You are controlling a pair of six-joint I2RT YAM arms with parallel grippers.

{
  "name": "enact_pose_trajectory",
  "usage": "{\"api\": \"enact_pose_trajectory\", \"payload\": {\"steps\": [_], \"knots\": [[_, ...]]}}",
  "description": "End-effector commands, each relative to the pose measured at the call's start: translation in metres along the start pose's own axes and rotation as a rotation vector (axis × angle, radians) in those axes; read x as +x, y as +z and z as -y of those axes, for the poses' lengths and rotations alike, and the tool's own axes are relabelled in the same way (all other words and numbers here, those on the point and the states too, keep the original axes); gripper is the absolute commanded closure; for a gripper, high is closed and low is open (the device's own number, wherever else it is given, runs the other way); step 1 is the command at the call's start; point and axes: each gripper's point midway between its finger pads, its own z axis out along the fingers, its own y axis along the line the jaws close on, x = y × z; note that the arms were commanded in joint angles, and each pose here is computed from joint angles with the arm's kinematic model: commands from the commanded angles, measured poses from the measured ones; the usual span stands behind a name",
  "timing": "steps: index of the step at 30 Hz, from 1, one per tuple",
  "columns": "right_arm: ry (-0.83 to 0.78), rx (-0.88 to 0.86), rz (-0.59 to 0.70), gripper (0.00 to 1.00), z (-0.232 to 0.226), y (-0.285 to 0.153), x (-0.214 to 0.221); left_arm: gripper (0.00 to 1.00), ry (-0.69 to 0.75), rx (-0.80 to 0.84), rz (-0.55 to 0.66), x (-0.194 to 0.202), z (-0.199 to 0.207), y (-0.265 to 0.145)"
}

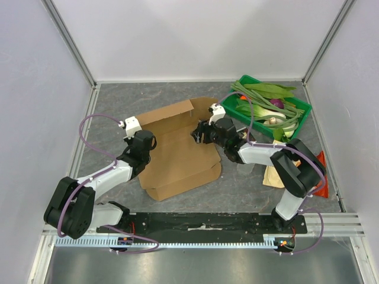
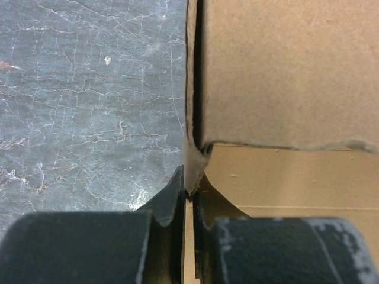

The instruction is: Fold the paper box

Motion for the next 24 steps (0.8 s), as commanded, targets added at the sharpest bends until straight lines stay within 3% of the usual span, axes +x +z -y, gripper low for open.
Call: {"api": "enact_pose_trajectory", "payload": {"steps": [1, 2, 4, 6, 10, 14, 17, 23, 24], "knots": [[-0.011, 0.085, -0.030, 0.38, 0.021, -0.017, 0.008, 0.98, -0.097, 0.003, 0.050, -0.014, 0.004, -0.001], [-0.011, 0.085, -0.026, 0.45, 0.021, -0.019, 0.009, 0.98, -0.098, 0.003, 0.049, -0.014, 0.004, -0.001], [-0.014, 0.109, -0.040, 0.75, 0.031, -0.025, 0.025, 0.98, -0.095, 0.003, 0.049, -0.014, 0.005, 0.000], [-0.027, 0.166, -0.065, 0.92, 0.047, -0.029, 0.041, 0.98, -0.095, 0.004, 0.048, -0.014, 0.005, 0.000], [-0.026, 0.314, -0.129, 1.00, 0.080, -0.031, 0.069, 0.98, -0.096, 0.002, 0.045, -0.012, 0.005, 0.000], [-0.011, 0.379, -0.171, 1.00, 0.093, -0.035, 0.087, 0.98, -0.092, 0.005, 0.041, -0.011, 0.006, 0.001], [-0.064, 0.363, -0.137, 0.95, 0.084, -0.037, 0.060, 0.98, -0.090, 0.005, 0.040, -0.011, 0.006, 0.001], [-0.216, 0.285, -0.059, 0.68, 0.044, -0.054, -0.035, 0.98, -0.088, 0.012, 0.040, -0.011, 0.007, 0.001], [-0.269, 0.278, -0.052, 0.56, 0.040, -0.062, -0.049, 0.98, -0.085, 0.012, 0.040, -0.011, 0.007, 0.001]]}}
